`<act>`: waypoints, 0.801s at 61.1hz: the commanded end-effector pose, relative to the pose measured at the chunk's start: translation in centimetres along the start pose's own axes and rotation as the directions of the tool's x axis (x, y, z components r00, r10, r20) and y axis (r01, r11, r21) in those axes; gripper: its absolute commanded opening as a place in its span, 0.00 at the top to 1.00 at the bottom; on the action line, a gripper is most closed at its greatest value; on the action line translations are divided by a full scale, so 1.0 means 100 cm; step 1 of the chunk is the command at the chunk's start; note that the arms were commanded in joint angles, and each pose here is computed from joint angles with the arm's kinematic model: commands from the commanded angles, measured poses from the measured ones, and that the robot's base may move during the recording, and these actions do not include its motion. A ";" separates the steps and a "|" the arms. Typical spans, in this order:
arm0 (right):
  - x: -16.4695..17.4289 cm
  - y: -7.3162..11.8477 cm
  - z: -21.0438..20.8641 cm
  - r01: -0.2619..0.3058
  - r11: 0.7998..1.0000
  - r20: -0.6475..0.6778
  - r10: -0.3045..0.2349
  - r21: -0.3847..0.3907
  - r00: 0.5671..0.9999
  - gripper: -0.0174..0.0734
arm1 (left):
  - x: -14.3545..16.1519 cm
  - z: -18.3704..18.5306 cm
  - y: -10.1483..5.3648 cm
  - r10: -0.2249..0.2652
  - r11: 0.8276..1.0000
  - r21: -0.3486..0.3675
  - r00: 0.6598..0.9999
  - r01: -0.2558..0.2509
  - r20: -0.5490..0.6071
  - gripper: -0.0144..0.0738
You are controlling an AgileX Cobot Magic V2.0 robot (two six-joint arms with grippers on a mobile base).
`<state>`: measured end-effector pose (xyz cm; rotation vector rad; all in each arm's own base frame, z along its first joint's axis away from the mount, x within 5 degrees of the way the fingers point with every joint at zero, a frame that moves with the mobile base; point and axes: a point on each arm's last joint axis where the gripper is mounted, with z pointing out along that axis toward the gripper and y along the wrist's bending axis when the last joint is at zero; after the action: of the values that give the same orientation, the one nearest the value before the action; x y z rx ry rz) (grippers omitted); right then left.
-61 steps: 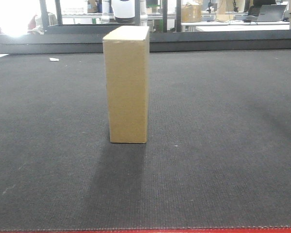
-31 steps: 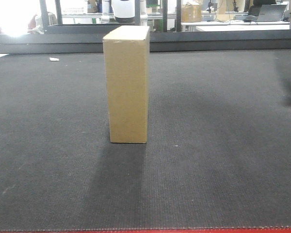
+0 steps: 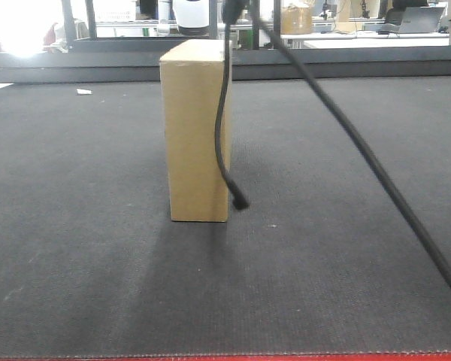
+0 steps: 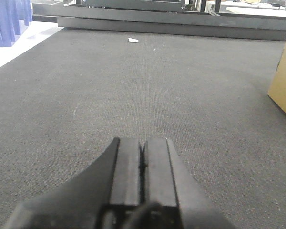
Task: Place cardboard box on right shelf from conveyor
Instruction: 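Lower the right gripper onto the tan box and close on it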
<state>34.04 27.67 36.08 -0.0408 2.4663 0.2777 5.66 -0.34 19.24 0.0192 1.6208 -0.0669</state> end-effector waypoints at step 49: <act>-0.007 0.000 0.013 -0.035 0.999 0.048 0.033 0.036 0.998 0.39 | -0.006 -0.001 0.000 -0.006 1.000 0.001 0.996 0.006 0.093 0.97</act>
<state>35.99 29.04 30.73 0.0146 2.5622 0.1591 5.66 -0.34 19.24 0.0192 1.6208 -0.0669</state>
